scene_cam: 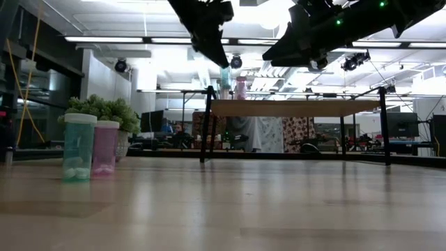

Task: Pick and place medicine bottles onto shelf by color
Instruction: Put the transparent blue medicine bottle on the shelf

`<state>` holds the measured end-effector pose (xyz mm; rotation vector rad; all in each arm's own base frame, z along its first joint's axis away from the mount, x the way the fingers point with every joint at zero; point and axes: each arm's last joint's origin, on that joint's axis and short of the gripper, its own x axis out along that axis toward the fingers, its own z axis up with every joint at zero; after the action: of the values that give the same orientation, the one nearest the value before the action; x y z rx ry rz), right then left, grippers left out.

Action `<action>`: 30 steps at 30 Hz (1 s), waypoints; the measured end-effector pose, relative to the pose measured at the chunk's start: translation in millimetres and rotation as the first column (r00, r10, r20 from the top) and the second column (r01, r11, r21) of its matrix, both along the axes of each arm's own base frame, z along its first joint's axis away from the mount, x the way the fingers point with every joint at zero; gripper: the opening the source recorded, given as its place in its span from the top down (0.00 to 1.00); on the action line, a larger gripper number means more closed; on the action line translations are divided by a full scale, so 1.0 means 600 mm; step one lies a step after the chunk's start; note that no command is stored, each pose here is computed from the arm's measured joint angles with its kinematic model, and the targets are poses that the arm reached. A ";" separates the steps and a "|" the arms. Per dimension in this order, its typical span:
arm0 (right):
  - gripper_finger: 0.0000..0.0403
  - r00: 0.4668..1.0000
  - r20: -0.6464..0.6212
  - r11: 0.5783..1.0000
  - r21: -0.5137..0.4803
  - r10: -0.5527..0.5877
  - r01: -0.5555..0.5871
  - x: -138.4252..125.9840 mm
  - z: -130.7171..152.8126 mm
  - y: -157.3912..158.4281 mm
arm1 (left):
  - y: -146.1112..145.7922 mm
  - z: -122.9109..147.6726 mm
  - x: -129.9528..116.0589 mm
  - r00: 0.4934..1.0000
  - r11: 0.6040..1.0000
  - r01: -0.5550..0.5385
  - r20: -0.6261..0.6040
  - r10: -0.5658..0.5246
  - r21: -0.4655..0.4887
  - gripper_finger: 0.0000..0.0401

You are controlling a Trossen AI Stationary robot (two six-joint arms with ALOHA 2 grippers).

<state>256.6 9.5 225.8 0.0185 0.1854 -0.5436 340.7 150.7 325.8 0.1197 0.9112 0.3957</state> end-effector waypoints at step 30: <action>0.50 1.000 0.008 1.000 0.001 0.000 0.000 0.000 0.001 0.000 | 0.050 -0.035 0.003 0.998 0.996 -0.060 -0.023 0.059 -0.062 0.72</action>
<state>256.8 9.4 226.5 0.0214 0.1780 -0.5436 342.3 180.7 304.6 0.0388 0.9484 0.4212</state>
